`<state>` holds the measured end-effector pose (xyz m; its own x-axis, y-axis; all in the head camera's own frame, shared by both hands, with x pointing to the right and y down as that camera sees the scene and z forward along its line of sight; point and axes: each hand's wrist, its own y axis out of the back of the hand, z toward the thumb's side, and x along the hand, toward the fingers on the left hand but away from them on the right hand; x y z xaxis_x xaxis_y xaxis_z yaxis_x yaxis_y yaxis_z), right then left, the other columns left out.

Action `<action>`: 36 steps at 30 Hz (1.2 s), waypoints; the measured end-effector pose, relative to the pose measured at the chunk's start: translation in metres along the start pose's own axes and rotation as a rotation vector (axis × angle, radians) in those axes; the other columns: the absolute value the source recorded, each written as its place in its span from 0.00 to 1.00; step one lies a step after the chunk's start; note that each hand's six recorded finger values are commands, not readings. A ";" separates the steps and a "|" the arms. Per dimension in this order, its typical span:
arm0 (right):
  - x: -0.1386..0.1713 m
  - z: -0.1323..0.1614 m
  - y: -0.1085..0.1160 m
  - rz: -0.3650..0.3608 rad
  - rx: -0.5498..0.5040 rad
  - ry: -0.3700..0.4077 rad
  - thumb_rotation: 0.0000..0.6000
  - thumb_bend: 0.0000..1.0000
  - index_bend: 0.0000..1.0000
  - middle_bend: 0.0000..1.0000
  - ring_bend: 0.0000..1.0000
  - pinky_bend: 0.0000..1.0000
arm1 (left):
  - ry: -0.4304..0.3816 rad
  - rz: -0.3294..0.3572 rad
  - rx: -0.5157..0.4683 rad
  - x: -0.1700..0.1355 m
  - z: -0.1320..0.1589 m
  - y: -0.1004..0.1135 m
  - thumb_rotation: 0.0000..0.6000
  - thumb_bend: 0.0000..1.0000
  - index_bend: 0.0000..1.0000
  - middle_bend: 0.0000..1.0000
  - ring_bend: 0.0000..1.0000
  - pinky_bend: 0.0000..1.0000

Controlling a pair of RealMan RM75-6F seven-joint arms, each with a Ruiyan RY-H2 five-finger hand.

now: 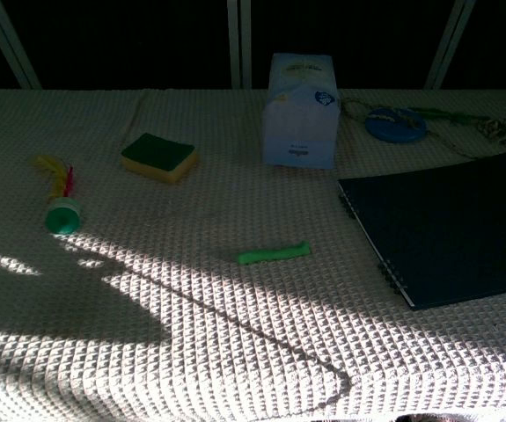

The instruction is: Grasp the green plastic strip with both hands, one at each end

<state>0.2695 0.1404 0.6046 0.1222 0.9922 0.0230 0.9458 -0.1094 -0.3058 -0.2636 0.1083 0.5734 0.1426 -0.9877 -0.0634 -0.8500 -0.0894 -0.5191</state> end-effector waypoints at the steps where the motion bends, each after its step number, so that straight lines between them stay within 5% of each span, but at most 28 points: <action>1: 0.000 0.000 0.000 0.000 0.004 0.001 1.00 0.37 0.00 0.00 0.00 0.00 | 0.000 -0.001 0.000 0.000 0.000 0.000 1.00 0.13 0.19 0.21 0.15 0.21; 10: 0.003 -0.003 -0.002 0.017 0.021 -0.018 1.00 0.37 0.00 0.00 0.00 0.00 | 0.007 -0.018 0.017 -0.003 -0.001 -0.002 1.00 0.13 0.21 0.21 0.15 0.21; 17: 0.012 -0.002 -0.005 0.049 0.097 -0.030 1.00 0.35 0.00 0.00 0.00 0.00 | 0.038 -0.096 0.085 -0.010 -0.005 -0.001 1.00 0.12 0.23 0.21 0.15 0.22; 29: 0.024 -0.001 -0.015 0.224 0.552 -0.051 1.00 0.34 0.00 0.00 0.00 0.00 | 0.146 -0.246 0.266 -0.040 -0.018 -0.004 1.00 0.12 0.26 0.22 0.16 0.23; 36: 0.039 -0.005 0.000 0.245 0.701 -0.111 1.00 0.34 0.00 0.00 0.00 0.00 | 0.181 -0.449 0.372 -0.064 -0.032 -0.050 1.00 0.13 0.35 0.30 0.24 0.31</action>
<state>0.2756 0.1784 0.6103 0.2385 0.9484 -0.2091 0.4778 -0.3020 -0.8249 -0.2465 0.1718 0.6306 0.3300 -0.8729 0.3594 -0.4883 -0.4837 -0.7263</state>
